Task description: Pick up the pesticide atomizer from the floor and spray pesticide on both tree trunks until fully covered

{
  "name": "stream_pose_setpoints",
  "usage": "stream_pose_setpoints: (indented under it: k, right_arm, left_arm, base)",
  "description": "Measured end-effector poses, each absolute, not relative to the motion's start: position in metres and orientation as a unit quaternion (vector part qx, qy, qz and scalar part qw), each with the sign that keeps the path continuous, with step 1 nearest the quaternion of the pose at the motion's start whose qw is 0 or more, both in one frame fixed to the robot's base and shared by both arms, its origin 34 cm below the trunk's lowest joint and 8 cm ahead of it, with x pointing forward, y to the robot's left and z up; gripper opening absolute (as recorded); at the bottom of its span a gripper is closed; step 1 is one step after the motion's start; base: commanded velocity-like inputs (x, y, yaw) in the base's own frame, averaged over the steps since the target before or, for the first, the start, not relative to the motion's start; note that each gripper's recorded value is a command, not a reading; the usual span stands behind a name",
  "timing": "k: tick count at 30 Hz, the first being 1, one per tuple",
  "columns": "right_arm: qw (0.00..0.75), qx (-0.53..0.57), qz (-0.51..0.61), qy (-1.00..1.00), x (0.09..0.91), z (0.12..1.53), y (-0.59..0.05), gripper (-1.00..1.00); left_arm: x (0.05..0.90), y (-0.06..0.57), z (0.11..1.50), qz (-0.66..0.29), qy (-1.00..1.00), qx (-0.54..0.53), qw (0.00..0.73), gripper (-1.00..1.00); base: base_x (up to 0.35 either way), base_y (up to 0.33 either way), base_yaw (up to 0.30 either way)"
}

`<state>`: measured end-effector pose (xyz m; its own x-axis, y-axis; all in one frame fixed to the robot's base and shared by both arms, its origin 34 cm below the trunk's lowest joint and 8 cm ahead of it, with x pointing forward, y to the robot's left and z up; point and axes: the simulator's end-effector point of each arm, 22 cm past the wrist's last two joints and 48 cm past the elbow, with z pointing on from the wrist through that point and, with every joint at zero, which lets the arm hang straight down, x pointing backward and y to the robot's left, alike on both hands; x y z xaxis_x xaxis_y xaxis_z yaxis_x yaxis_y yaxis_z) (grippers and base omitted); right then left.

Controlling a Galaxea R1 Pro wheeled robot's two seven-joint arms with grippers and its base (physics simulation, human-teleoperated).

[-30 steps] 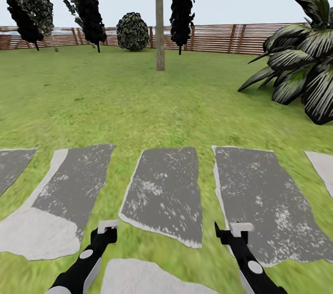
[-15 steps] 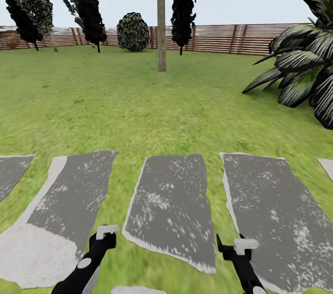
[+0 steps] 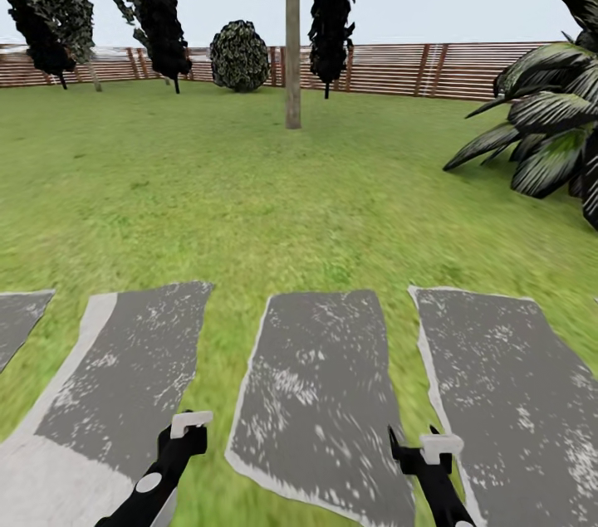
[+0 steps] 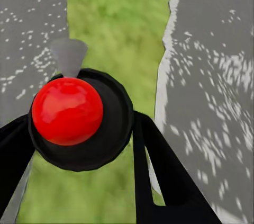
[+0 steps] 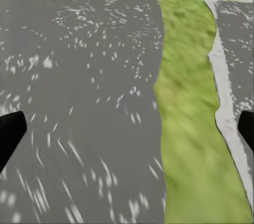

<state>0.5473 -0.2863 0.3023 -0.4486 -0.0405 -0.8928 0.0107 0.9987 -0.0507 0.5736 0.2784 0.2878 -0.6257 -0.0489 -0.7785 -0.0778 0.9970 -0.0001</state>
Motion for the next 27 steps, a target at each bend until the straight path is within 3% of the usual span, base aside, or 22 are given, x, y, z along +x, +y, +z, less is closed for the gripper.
stream_pose_setpoints:
  k: [27]
  right_arm:
    - [0.524, -0.008, -0.024, 0.851, 0.5471, 0.3019, -0.2857, 1.00]
  left_arm:
    - [0.5731, 0.2759, 0.2872, 0.016, 0.902, -0.031, 0.430, -1.00]
  base:
    - [0.312, 0.125, 0.000]
